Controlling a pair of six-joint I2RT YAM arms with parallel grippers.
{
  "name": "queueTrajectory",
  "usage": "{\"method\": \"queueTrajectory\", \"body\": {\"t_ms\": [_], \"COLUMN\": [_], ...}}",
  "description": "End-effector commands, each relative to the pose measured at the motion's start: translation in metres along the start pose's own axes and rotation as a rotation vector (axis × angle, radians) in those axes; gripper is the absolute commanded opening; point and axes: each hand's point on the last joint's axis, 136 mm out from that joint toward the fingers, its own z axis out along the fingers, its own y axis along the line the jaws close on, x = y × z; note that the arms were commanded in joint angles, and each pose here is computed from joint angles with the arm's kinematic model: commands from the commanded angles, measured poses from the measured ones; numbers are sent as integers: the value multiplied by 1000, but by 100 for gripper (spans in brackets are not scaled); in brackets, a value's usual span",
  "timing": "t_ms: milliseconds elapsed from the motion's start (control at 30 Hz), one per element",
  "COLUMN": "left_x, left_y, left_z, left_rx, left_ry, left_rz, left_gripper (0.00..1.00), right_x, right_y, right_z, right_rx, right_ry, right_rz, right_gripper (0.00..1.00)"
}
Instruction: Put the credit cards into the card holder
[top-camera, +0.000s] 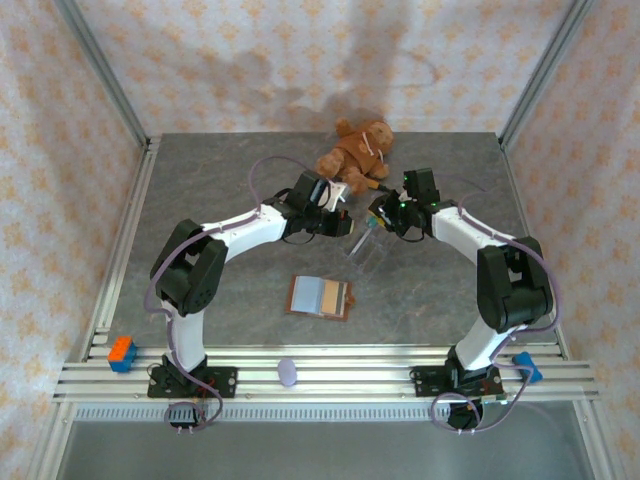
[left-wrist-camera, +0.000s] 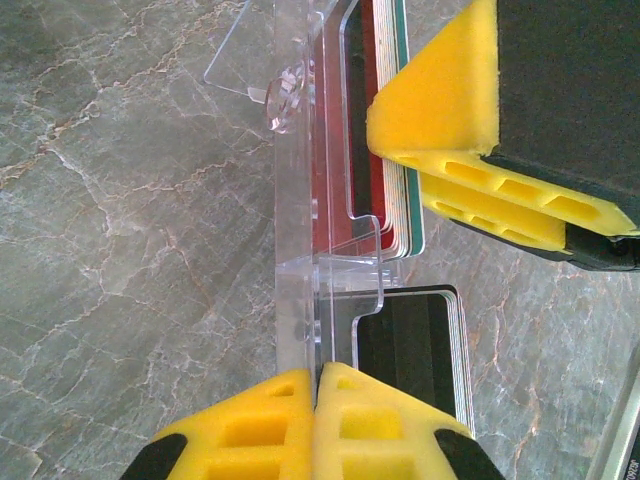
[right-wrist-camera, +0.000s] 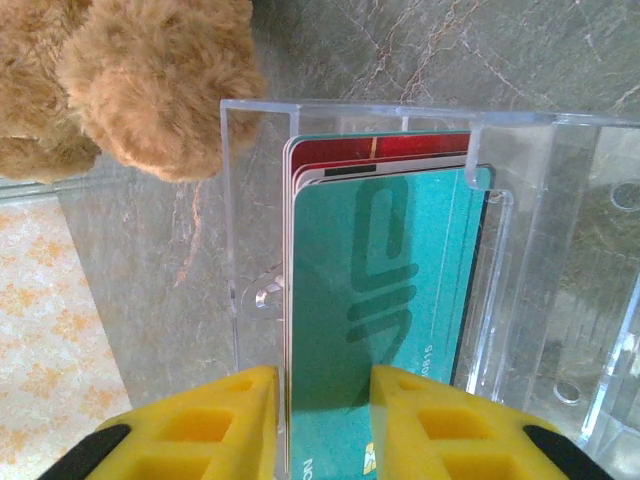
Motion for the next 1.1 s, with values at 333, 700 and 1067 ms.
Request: {"method": "queueTrajectory", "body": {"t_ms": [333, 700, 1067], "left_x": [6, 7, 7], "left_y": [-3, -1, -1], "left_z": [-3, -3, -3], "left_rx": [-10, -38, -49], "left_ry": [14, 20, 20], "left_rz": [8, 24, 28], "left_gripper": [0, 0, 0], "right_x": [-8, -11, -10], "right_y": [23, 32, 35], "right_z": [-11, -13, -14], "right_rx": [-71, -109, -128], "right_ry": [-19, -18, -14], "right_rz": [-33, -44, -41], "right_gripper": [32, 30, 26]}}
